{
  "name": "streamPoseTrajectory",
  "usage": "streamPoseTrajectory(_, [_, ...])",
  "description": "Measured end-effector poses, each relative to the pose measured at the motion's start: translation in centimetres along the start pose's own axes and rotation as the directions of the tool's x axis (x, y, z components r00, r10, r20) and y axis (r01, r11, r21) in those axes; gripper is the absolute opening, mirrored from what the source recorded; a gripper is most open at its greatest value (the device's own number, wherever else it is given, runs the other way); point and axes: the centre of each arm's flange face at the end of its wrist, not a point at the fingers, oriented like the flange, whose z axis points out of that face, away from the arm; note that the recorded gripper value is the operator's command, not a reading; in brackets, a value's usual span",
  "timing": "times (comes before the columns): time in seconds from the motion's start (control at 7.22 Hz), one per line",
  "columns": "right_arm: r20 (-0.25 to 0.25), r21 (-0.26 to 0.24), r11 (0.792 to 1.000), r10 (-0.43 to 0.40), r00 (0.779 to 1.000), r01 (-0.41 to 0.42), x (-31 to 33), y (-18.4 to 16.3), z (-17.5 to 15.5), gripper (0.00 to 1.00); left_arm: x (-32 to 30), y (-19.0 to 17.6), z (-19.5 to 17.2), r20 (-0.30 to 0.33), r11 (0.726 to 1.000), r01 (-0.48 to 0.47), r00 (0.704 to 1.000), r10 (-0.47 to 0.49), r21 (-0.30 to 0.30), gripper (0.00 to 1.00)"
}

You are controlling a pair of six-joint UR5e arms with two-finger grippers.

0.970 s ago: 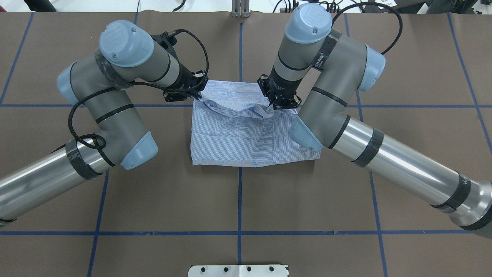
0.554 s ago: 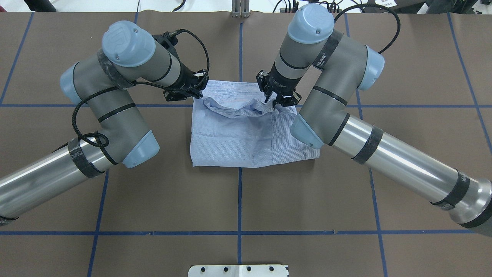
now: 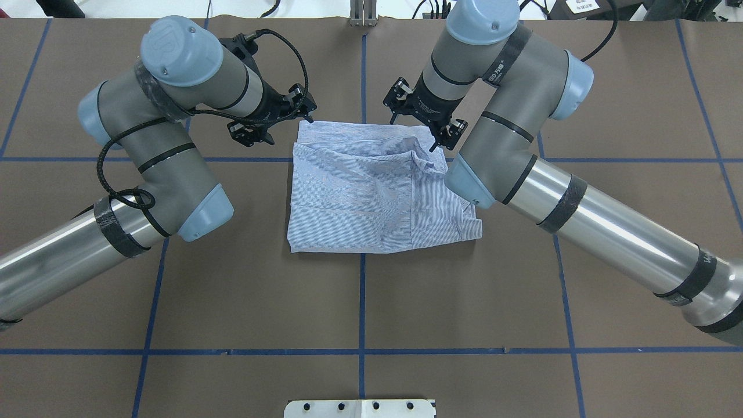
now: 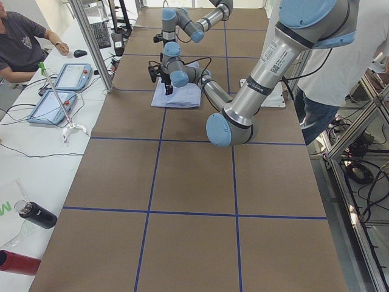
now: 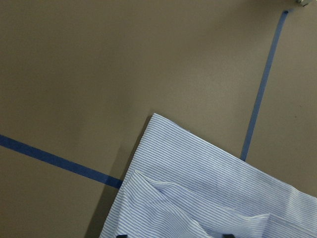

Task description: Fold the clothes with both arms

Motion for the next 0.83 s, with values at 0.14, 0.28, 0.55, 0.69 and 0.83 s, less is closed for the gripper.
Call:
streamPoseTrajectory(0.14, [0.015,0.002,0.999,-0.036,0.999,0.036,-0.5,0.8,-0.6,1.0,-1.1,-0.8,-0.8,0.011,1.0,-0.017,1.0,0.017,0.011,1.0])
streamPoseTrajectory(0.28, [0.025,0.01,0.996,-0.093,0.995,0.093,-0.6,1.3,-1.1,1.0,-2.7,-1.4,-2.2,0.033,0.998,-0.057,0.998,0.056,0.022,1.0])
streamPoseTrajectory(0.55, [0.002,0.029,0.971,-0.239,0.971,0.239,0.1,0.4,-1.5,1.0,-6.1,-2.5,-5.0,0.086,0.987,-0.155,0.985,0.151,0.037,1.0])
streamPoseTrajectory(0.69, [-0.048,0.044,0.946,-0.32,0.946,0.322,1.8,-2.1,-2.6,1.0,-8.5,-3.3,-6.3,0.106,0.976,-0.213,0.972,0.208,0.044,1.0])
streamPoseTrajectory(0.83, [-0.104,0.056,0.91,-0.404,0.909,0.411,5.2,-5.8,-4.8,1.0,-11.3,-4.5,-8.0,0.125,0.959,-0.279,0.954,0.272,0.048,1.0])
